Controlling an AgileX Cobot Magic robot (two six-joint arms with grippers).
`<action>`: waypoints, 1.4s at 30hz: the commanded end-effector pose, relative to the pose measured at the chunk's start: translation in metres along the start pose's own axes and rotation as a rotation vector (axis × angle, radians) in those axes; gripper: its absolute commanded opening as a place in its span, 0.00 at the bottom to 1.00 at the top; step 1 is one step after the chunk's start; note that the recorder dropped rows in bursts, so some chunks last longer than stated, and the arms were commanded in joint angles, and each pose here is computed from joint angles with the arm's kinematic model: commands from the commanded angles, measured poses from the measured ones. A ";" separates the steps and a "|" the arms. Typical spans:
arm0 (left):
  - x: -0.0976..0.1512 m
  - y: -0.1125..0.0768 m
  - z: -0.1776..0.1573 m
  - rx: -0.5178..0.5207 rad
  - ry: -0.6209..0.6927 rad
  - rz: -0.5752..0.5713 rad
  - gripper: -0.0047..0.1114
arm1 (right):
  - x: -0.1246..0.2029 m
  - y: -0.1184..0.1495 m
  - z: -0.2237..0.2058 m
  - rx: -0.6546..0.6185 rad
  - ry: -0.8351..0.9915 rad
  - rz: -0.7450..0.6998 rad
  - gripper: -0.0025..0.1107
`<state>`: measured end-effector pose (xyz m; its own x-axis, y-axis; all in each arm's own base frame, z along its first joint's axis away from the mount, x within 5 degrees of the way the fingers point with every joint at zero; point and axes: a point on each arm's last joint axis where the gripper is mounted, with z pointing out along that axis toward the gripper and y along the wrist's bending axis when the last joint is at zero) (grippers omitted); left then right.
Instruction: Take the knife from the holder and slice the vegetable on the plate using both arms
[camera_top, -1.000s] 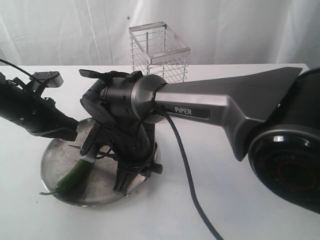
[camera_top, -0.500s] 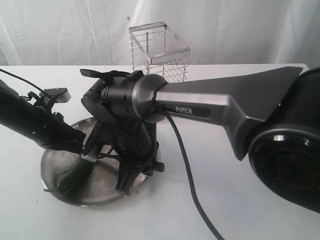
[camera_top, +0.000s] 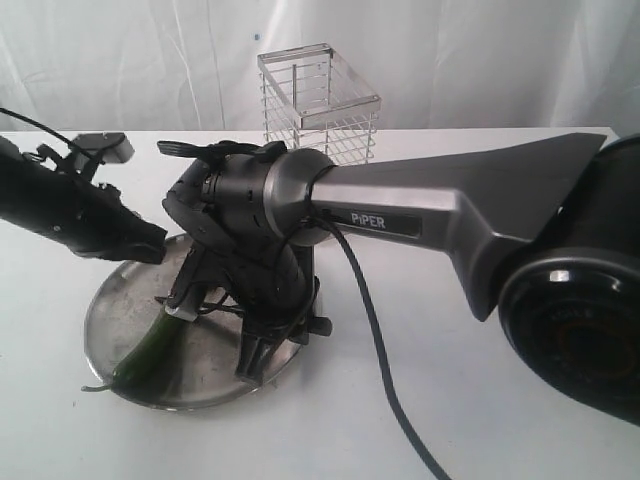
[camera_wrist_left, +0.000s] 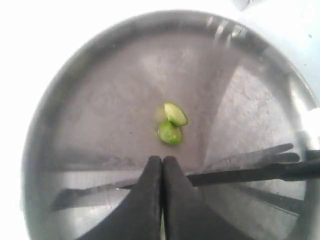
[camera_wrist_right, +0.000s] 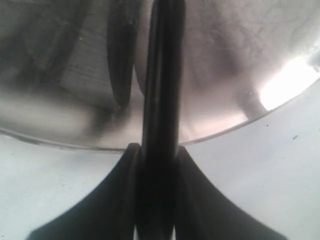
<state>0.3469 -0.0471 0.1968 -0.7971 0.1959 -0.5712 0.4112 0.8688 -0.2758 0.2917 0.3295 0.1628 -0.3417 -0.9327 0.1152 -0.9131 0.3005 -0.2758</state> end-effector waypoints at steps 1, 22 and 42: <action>-0.013 -0.013 -0.038 -0.080 -0.080 0.065 0.04 | 0.004 -0.003 -0.015 0.021 -0.026 0.010 0.02; 0.002 -0.032 -0.080 -0.144 -0.162 0.003 0.04 | -0.005 -0.013 -0.014 -0.033 -0.181 0.105 0.02; 0.005 -0.055 -0.113 -0.082 -0.198 0.039 0.31 | -0.016 -0.006 0.005 -0.072 -0.215 0.123 0.45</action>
<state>0.2839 -0.0379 0.2863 -0.6755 0.1558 -0.7207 0.3723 0.9158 -0.1510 0.3014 0.3416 0.1540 -0.3909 -0.9168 -0.0817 -0.8936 0.3993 -0.2049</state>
